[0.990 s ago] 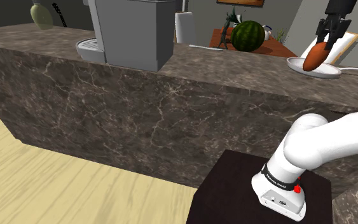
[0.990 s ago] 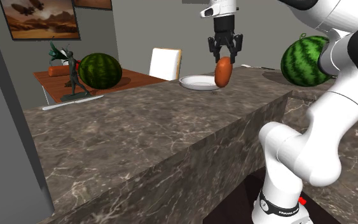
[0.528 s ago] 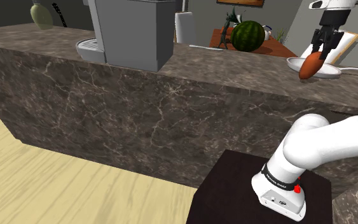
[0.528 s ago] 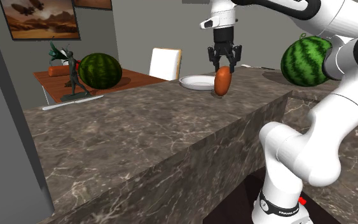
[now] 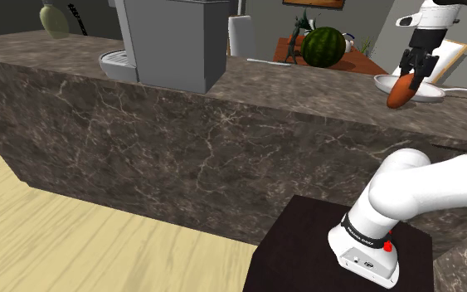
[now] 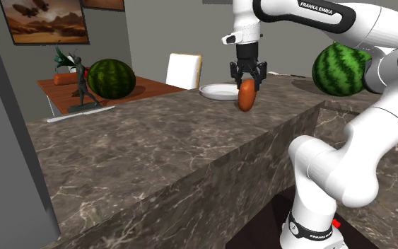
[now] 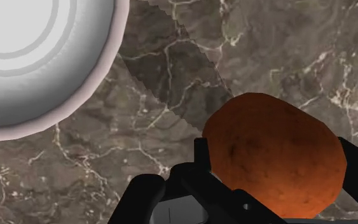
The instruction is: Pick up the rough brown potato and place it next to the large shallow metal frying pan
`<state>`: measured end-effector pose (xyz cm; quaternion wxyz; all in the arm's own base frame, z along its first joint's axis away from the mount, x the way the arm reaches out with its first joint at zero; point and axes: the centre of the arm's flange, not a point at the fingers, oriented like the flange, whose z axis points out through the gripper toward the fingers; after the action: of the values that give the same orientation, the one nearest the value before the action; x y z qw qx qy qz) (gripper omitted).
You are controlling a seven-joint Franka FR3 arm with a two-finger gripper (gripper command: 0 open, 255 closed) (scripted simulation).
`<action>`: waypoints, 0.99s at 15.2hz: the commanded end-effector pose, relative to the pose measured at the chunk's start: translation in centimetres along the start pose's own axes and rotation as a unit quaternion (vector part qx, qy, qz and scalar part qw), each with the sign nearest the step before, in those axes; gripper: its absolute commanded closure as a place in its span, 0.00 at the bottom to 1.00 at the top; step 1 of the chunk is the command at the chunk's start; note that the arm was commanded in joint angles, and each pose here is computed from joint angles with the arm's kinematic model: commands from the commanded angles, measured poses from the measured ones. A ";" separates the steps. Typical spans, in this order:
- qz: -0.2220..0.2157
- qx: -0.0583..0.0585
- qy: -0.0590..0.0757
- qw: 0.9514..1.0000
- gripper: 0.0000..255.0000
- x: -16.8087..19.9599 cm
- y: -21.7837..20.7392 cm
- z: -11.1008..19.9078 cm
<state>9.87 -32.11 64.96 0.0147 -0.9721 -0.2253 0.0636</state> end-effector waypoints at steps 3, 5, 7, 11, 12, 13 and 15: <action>-0.001 0.005 -0.001 1.000 1.00 0.3 0.2 2.4; -0.001 0.005 -0.001 1.000 1.00 0.4 0.2 3.2; -0.001 0.005 -0.001 1.000 1.00 0.4 0.2 3.2; -0.001 0.005 -0.001 1.000 1.00 0.4 0.2 3.2; -0.001 0.005 -0.001 1.000 1.00 0.4 0.2 3.2; -0.001 0.005 -0.001 1.000 0.00 0.4 0.2 3.1; -0.001 0.005 -0.001 1.000 0.00 0.4 0.1 3.1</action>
<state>9.84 -32.03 61.90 0.0183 -0.9718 -0.2258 0.0654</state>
